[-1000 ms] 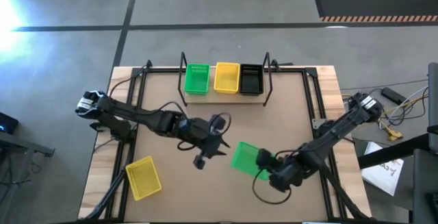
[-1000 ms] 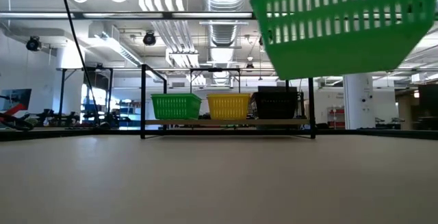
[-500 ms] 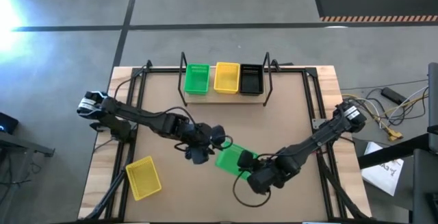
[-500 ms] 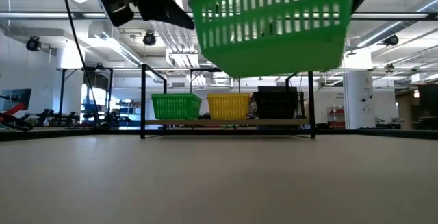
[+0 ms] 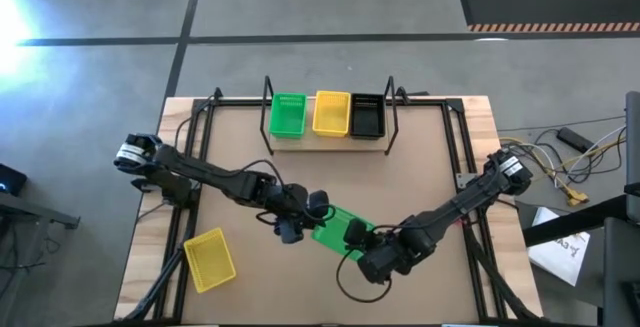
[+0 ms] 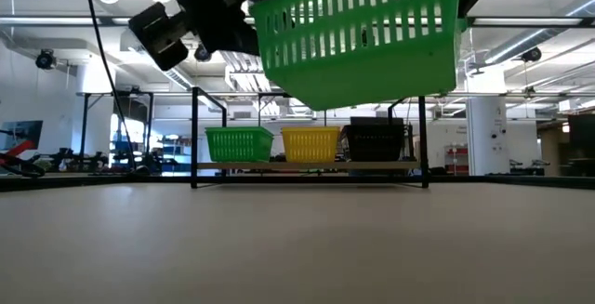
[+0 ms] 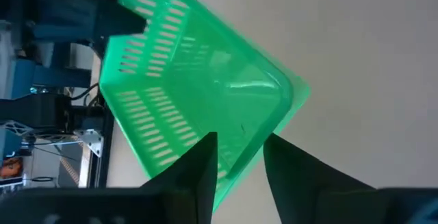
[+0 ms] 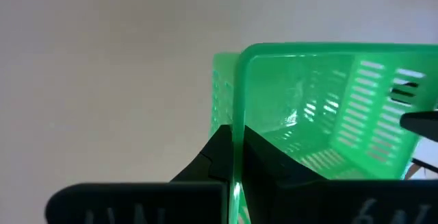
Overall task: Stack baskets on shelf by color
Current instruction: Stack the green bin on top of the other green bin on the shelf
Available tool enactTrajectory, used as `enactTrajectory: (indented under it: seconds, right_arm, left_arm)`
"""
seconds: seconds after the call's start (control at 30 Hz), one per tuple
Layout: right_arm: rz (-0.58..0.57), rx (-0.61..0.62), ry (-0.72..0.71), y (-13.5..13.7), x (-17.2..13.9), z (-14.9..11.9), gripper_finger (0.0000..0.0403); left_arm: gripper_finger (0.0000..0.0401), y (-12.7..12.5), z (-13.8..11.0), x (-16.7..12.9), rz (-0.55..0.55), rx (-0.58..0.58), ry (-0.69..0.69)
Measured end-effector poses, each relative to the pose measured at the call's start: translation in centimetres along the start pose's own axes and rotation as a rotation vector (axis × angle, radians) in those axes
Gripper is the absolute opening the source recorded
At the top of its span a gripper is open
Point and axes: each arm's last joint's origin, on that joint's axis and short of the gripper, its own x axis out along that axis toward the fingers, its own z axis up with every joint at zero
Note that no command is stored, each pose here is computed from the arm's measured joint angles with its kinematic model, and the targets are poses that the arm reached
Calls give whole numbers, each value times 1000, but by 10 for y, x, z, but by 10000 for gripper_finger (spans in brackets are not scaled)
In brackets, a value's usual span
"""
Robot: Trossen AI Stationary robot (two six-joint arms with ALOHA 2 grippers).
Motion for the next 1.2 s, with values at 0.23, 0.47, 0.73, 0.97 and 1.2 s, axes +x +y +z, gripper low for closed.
enactTrajectory:
  seconds: [0.23, 0.47, 0.73, 0.97, 1.2]
  right_arm:
    - [-5, 0, -1, -1, 0, 0, 13]
    - [-6, -7, -1, -5, 1, -3, 16]
    - [-45, 24, 2, -18, 4, -9, 84]
    - [-151, 53, -147, -38, -9, -3, 181]
    - [-262, 147, -123, -45, -25, -9, 223]
  left_arm:
    - [61, -8, -2, 15, -36, -3, 11]
    - [9, -12, 5, 17, -54, 9, -4]
    - [0, -22, 16, 12, -134, -30, -9]
    - [0, -27, 20, 1, -200, -155, -22]
    - [0, -33, 27, -2, -248, -346, 8]
